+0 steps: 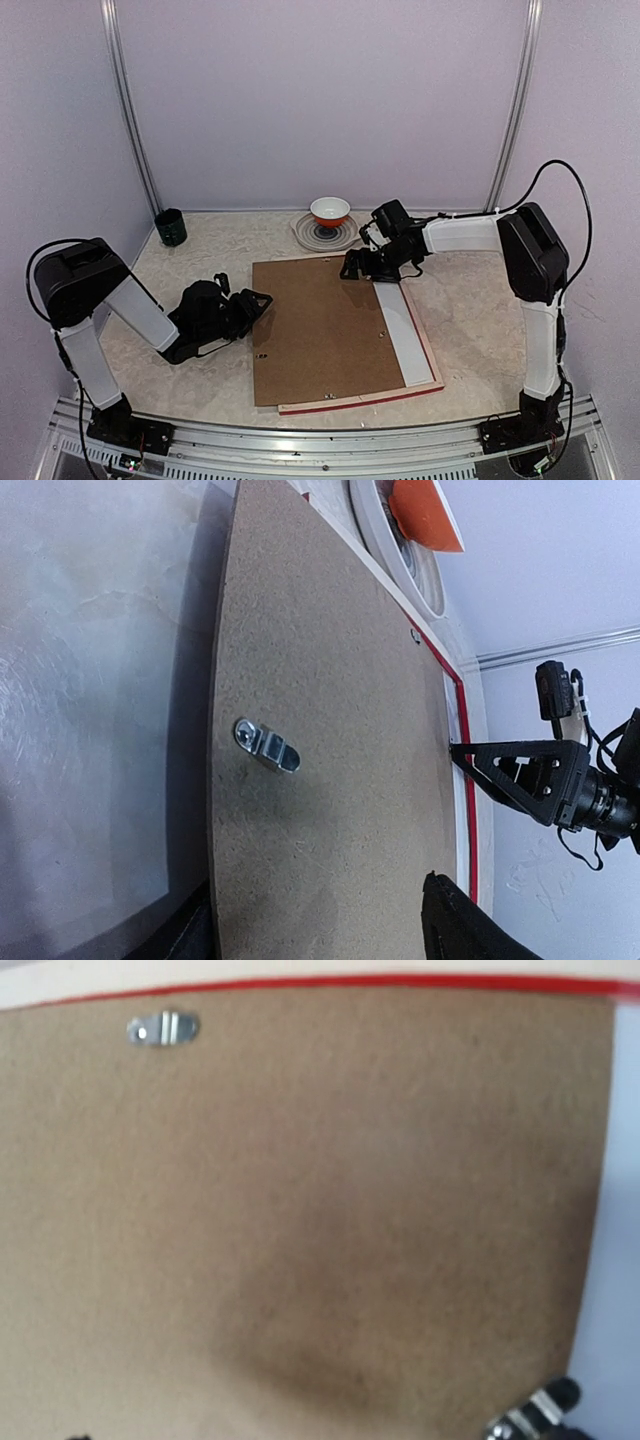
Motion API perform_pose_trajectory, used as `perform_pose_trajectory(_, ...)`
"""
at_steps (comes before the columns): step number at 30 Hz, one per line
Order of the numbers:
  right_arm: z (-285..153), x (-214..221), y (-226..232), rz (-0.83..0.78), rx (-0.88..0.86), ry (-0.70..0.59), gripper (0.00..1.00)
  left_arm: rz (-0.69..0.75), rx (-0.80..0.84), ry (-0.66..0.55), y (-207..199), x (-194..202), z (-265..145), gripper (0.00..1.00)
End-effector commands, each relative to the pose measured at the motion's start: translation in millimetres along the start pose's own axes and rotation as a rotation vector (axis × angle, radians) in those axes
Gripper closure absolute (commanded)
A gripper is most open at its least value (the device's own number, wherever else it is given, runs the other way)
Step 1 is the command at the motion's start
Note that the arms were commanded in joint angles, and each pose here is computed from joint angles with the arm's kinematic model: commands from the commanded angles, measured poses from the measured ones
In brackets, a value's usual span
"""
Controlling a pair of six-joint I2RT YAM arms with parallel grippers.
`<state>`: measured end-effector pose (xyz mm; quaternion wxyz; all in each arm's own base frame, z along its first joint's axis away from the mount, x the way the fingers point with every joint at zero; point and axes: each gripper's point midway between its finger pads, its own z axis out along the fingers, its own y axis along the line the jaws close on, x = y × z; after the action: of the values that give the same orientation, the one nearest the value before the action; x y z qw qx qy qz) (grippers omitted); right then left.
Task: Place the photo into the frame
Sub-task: Place the backboard on the frame body.
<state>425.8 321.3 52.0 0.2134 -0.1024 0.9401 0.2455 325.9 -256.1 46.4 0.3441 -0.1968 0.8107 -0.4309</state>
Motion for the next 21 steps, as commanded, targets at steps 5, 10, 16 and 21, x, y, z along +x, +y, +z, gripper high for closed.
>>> perform_pose_trajectory(5, 4, -17, -4, -0.007, 0.009, -0.026, 0.01, 0.003, 0.019, 0.028, -1, 7, 1, 0.36)
perform_pose_trajectory(10, 4, -21, 0, -0.013, -0.002, -0.025, 0.01, 0.002, 0.017, 0.030, 0, 8, 1, 0.36)
perform_pose_trajectory(16, 8, -17, 1, -0.012, -0.016, -0.009, 0.01, 0.000, 0.020, 0.033, 0, 8, 2, 0.36)
perform_pose_trajectory(21, 13, -10, 1, -0.007, -0.025, 0.010, 0.01, -0.004, 0.023, 0.037, -1, 9, 3, 0.36)
